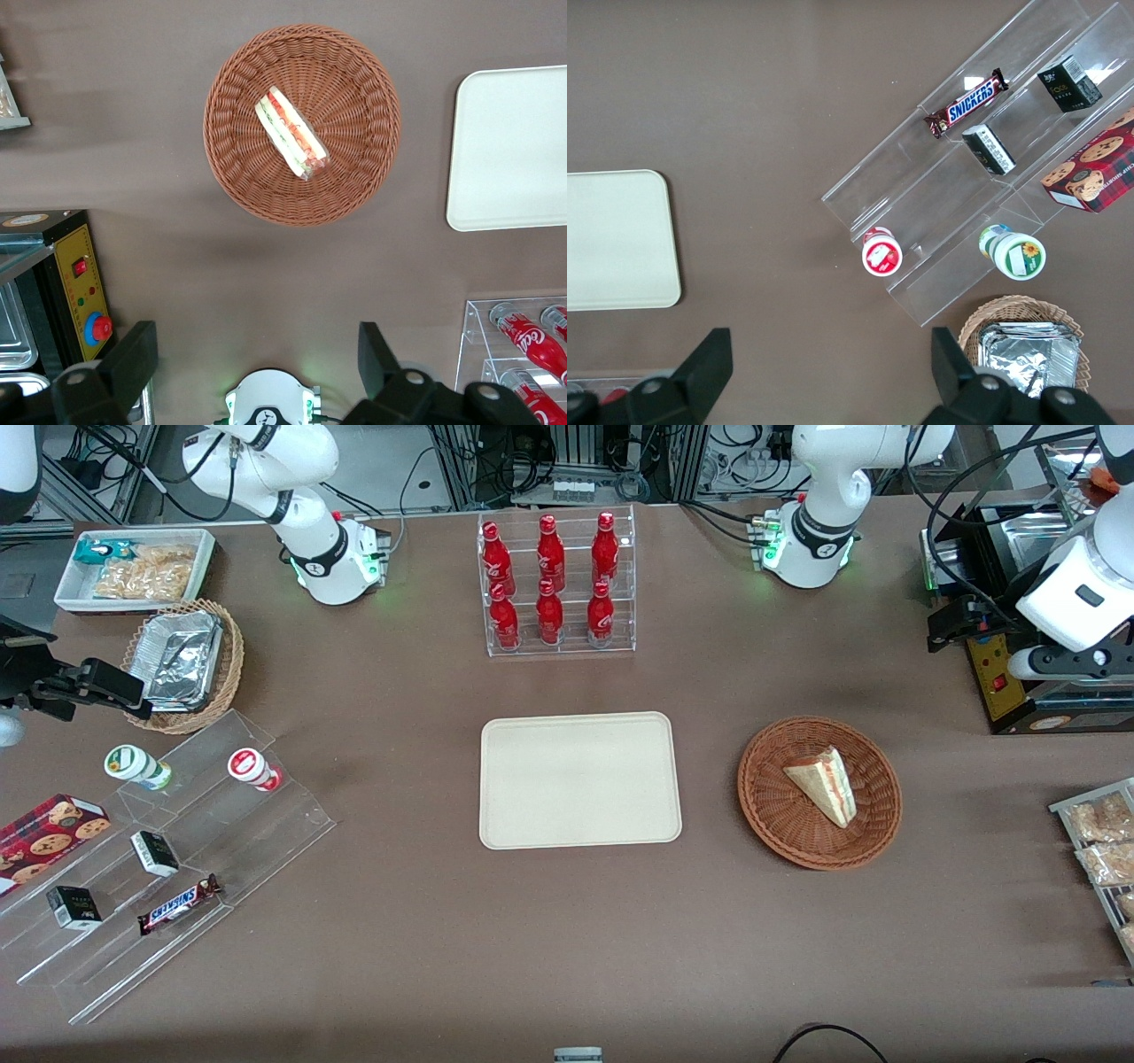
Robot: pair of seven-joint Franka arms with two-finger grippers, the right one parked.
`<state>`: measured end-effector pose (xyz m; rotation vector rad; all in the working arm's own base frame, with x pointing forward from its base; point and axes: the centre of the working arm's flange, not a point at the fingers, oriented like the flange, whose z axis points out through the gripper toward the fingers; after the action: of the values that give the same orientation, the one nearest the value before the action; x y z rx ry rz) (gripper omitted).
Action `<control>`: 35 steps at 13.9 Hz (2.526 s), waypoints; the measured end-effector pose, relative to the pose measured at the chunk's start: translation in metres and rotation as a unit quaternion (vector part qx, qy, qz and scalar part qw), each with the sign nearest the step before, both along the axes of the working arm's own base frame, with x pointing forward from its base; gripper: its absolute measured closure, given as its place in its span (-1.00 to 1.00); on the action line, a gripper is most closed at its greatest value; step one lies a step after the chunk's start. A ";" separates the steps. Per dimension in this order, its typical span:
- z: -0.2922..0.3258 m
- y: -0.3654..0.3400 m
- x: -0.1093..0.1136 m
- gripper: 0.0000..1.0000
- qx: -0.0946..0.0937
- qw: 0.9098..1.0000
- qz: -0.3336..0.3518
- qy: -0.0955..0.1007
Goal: Place sandwich from basket to tray
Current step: 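Move the left gripper over the wrapped sandwich in the wicker basket, then lower the left gripper and close it on the wrapped sandwich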
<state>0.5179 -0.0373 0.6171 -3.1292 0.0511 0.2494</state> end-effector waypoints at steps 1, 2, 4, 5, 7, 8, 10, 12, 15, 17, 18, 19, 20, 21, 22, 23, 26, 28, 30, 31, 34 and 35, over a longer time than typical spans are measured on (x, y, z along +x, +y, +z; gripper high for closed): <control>0.000 0.000 0.000 -1.00 0.000 1.000 -0.001 0.000; -0.001 0.000 0.001 -1.00 0.000 1.000 0.000 0.000; -0.005 0.000 0.003 -1.00 0.000 1.000 0.000 0.004; -0.011 0.000 0.006 -1.00 0.000 1.000 0.000 0.010; -0.033 0.000 0.015 -1.00 0.001 1.000 0.000 0.031; -0.048 0.000 0.021 -1.00 0.001 0.999 0.000 0.041; -0.085 -0.001 0.038 -1.00 0.001 0.999 0.000 0.050; -0.125 -0.002 0.049 -1.00 0.000 0.999 -0.001 0.045; -0.172 -0.005 0.051 -1.00 -0.001 1.000 -0.002 0.029; -0.202 -0.009 0.047 -1.00 0.000 1.000 0.006 0.009; -0.219 -0.012 0.044 -1.00 0.001 1.000 0.016 -0.001; -0.234 -0.014 0.041 -1.00 0.002 1.000 0.028 -0.013; -0.248 -0.015 0.037 -1.00 0.003 0.999 0.042 -0.025; -0.260 -0.015 0.033 -1.00 0.003 0.998 0.058 -0.038; -0.280 -0.014 0.023 -1.00 0.004 0.994 0.092 -0.057; -0.282 -0.015 0.022 -1.00 0.004 0.988 0.137 -0.067; -0.295 -0.030 0.013 -1.00 0.015 0.960 0.271 -0.069; -0.302 -0.037 0.010 -1.00 0.021 0.948 0.311 -0.064; -0.308 -0.038 0.010 -1.00 0.022 0.944 0.324 -0.062; -0.311 -0.038 0.010 -1.00 0.024 0.943 0.325 -0.060; -0.321 -0.038 0.010 -1.00 0.027 0.942 0.331 -0.054; -0.326 -0.037 0.010 -1.00 0.027 0.940 0.335 -0.053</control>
<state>0.5283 -0.0748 0.2914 -2.9711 -1.0054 0.0708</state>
